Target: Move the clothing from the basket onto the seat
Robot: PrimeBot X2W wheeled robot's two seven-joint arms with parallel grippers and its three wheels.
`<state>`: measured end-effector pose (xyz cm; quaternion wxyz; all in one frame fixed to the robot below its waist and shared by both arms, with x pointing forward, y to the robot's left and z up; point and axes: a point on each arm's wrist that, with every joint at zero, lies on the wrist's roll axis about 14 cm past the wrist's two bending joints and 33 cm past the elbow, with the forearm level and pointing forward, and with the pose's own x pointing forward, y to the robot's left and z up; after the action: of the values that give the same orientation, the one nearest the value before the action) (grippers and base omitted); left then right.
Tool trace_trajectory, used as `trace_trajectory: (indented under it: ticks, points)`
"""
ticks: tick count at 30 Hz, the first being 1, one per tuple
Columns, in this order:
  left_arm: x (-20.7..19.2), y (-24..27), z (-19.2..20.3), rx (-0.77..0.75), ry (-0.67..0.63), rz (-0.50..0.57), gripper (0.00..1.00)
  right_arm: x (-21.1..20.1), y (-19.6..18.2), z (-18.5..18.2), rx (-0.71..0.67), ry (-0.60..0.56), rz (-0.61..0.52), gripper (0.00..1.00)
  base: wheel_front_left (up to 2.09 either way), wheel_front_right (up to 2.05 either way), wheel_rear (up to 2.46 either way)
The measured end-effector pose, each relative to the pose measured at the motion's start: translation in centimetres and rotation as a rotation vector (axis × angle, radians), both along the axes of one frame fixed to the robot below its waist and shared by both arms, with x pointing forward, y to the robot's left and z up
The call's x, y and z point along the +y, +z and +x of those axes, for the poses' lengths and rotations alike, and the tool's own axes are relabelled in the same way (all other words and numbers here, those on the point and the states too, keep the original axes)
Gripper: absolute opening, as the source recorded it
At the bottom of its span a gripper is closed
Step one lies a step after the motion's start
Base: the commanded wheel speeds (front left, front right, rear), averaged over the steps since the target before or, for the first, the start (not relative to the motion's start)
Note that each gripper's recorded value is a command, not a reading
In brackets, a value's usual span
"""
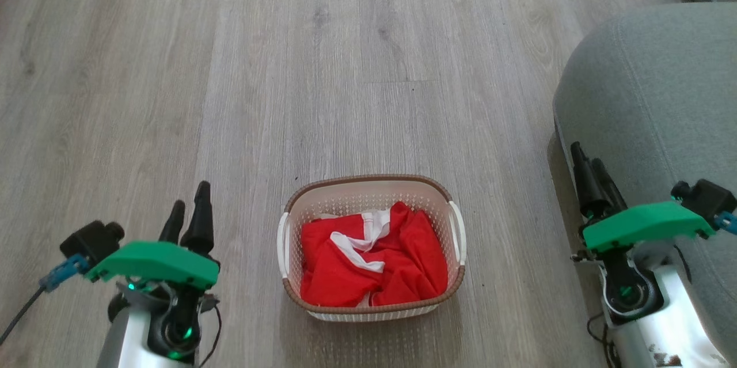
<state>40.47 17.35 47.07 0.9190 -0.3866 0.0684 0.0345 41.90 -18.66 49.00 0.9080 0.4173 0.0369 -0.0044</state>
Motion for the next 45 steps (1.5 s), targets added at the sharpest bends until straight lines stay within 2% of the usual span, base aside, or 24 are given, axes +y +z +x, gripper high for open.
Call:
trace_trajectory:
  ticks: [45]
  points:
    - [-1.3,4.4,4.2,-0.164,-0.047,0.558,1.00,0.9,4.7,3.8,-0.182,0.067,-0.556,1.00,0.00,0.00,0.00]
